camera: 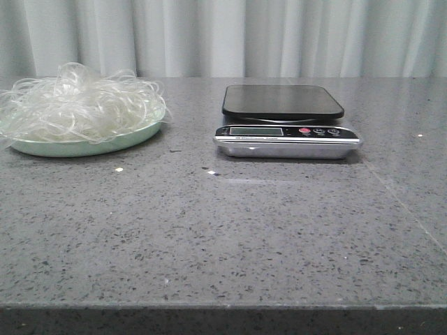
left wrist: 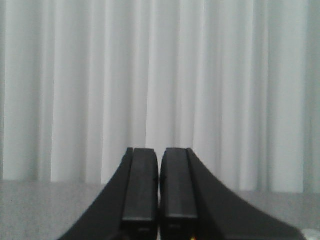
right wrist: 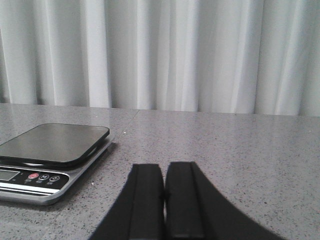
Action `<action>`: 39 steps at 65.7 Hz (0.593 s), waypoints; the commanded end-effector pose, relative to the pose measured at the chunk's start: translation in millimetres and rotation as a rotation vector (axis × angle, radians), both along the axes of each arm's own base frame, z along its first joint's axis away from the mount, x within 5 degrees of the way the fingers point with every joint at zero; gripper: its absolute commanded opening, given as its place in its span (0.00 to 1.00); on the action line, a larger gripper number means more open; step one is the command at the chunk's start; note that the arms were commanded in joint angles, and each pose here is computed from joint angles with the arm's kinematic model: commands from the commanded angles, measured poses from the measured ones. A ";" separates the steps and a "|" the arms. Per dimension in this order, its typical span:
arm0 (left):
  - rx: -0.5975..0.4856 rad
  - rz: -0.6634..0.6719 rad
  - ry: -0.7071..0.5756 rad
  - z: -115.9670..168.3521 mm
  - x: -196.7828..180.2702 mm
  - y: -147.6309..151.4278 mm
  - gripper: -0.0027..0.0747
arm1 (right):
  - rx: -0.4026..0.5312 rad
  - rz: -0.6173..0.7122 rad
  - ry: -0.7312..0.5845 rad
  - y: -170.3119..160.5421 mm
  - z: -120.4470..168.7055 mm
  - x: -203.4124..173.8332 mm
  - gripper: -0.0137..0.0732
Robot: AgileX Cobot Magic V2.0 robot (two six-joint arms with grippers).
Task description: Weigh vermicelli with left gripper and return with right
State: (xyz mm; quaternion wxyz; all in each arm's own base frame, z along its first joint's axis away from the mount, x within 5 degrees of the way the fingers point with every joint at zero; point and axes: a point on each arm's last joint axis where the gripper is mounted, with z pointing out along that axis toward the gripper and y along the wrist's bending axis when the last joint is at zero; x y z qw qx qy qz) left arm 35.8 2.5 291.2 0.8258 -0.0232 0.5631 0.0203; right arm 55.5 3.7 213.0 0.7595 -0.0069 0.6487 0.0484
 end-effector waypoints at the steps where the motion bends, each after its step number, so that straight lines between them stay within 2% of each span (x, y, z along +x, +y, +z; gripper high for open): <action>1: -0.008 -0.004 -0.044 43.0 -5.2 -0.4 0.20 | -0.001 -0.018 -0.098 -1.5 9.5 -3.3 0.37; 8: -0.013 -0.009 0.067 70.7 6.5 -0.1 0.20 | -0.001 -0.018 -0.098 -1.5 9.5 -3.3 0.37; 17: -0.022 -0.014 0.224 88.7 29.0 0.7 0.20 | -0.001 -0.018 -0.098 -1.5 9.5 -3.3 0.37; 39: -0.035 -0.012 0.417 72.6 82.7 4.3 0.20 | -0.001 -0.018 -0.098 -1.5 9.5 -3.3 0.37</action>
